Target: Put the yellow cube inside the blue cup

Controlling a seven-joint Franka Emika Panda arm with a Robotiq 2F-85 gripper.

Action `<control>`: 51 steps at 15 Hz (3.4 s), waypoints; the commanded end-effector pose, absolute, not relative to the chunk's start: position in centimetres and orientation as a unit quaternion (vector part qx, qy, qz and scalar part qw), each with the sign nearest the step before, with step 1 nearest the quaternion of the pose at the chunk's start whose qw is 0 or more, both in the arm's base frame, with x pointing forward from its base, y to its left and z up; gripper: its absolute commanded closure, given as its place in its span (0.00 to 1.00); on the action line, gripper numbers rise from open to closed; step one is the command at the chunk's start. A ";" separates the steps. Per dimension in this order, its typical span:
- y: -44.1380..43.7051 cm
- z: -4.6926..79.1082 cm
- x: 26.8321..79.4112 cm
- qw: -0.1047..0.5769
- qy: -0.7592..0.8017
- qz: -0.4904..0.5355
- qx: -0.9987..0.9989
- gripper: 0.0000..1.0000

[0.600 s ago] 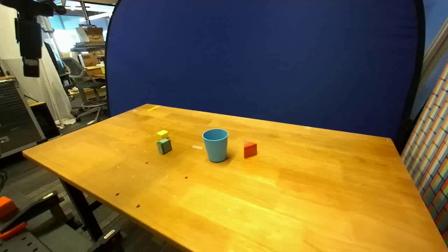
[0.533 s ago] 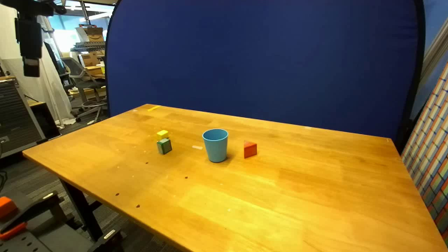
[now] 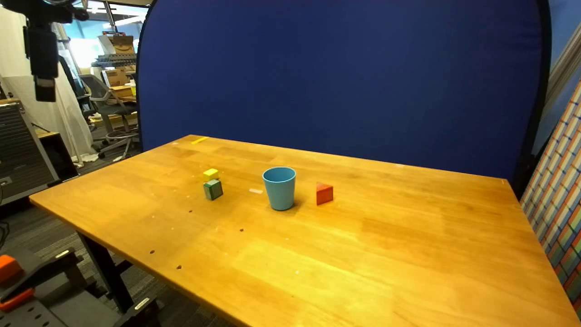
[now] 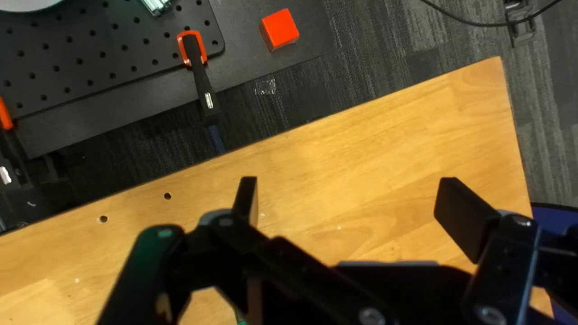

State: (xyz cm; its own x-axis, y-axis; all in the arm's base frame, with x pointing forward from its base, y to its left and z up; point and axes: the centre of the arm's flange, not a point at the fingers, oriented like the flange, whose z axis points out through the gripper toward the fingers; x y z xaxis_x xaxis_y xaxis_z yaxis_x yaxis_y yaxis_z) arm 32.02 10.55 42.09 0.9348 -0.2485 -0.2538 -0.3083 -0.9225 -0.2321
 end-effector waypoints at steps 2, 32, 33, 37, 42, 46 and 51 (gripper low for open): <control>12.8 37.1 37.4 0.107 0.146 0.076 -0.981 0.00; 12.6 14.2 59.7 0.029 0.075 0.093 -0.992 0.34; 12.6 14.0 59.9 0.025 0.072 0.092 -0.993 0.44; 12.5 14.6 59.8 0.014 0.066 0.087 -0.994 0.73; 9.5 18.8 58.6 0.001 0.115 0.059 -0.992 0.84; 4.5 23.4 57.8 -0.023 0.186 0.015 -0.982 0.84; -1.6 26.6 55.9 -0.040 0.277 -0.008 -0.960 0.84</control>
State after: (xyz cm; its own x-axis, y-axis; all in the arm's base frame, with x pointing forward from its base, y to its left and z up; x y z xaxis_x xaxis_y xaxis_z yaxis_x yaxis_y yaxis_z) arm 58.46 0.63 24.15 0.8914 -0.4530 -0.0112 -0.4517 -0.8902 0.0583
